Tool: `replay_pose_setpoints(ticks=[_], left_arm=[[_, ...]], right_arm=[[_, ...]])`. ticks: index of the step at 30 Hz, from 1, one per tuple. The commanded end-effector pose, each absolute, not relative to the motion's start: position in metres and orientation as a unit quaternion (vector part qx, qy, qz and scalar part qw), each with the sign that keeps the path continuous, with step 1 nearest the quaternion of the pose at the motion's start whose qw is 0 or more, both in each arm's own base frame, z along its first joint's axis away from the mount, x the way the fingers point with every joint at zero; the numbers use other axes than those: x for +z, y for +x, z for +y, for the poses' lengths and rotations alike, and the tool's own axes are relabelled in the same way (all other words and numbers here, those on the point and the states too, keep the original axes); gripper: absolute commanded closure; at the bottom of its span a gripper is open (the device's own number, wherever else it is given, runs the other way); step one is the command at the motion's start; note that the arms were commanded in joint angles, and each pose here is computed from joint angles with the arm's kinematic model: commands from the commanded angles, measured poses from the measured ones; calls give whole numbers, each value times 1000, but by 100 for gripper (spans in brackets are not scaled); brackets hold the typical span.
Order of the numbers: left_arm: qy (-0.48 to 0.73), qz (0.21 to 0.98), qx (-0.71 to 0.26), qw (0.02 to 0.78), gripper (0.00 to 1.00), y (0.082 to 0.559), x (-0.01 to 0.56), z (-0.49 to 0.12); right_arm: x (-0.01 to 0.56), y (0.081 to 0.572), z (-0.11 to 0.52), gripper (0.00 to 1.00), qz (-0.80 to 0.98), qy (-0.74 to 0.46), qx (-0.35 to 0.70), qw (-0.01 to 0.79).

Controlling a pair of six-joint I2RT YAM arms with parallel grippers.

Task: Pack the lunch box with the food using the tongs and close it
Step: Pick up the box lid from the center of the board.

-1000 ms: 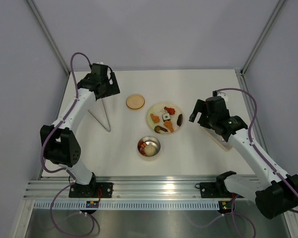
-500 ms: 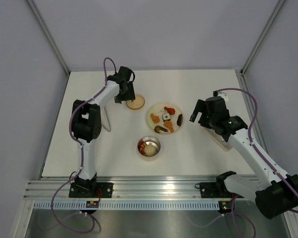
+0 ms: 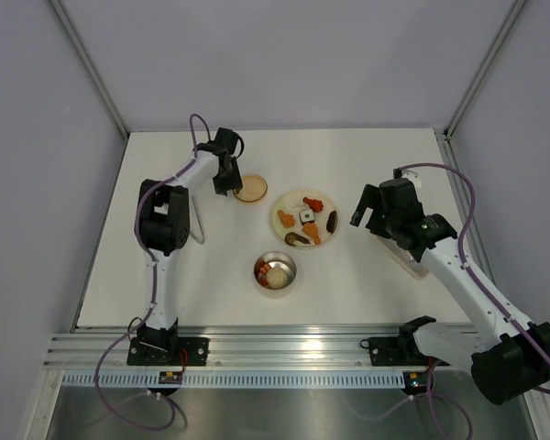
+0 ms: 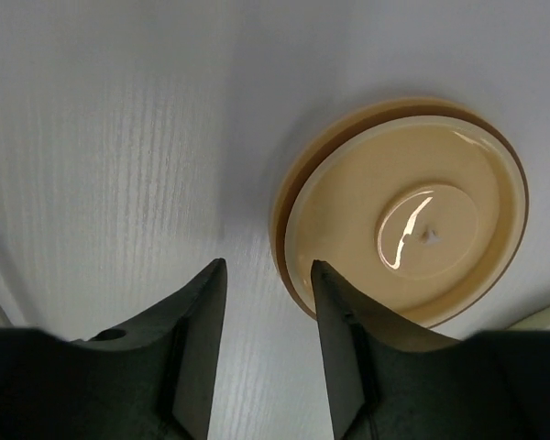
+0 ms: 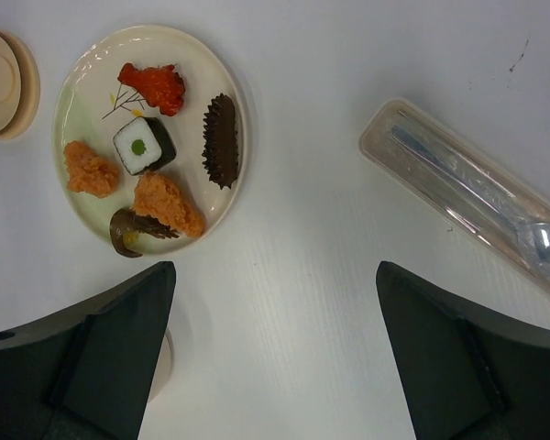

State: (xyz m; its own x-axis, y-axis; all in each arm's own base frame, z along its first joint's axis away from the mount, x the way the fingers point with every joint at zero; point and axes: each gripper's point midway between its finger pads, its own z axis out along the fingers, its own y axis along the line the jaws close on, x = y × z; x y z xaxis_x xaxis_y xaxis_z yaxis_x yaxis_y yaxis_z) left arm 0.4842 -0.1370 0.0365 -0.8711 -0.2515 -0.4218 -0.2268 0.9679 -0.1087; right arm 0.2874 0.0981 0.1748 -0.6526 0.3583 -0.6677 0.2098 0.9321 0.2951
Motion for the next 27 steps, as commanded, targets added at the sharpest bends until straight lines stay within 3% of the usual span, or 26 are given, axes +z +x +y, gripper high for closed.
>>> replay_pose_setpoints(ticks=[1,5,6,7,14,21,27], left_arm=[[-130,963,-56,231,61,499,34,-143],[-127,963,-61,228,78,494,33,-144],[-126,962,-64,235,94,493,41,-144],[-125,963,-64,231,100,487,41,-143],[-127,947,-68,286,100,453,98,-132],[-93,947,-68,299,100,386,131,-131],[-52,936,-115,329,100,341,167,-146]], right_arm=[[187,289,94,1,897,157,91,403],[187,287,92,1,897,159,88,403],[188,286,92,0,896,161,89,404],[189,286,92,1,895,162,90,405],[193,285,95,0,893,162,104,407],[196,286,107,1,893,152,133,403],[217,288,144,1,881,120,226,399]])
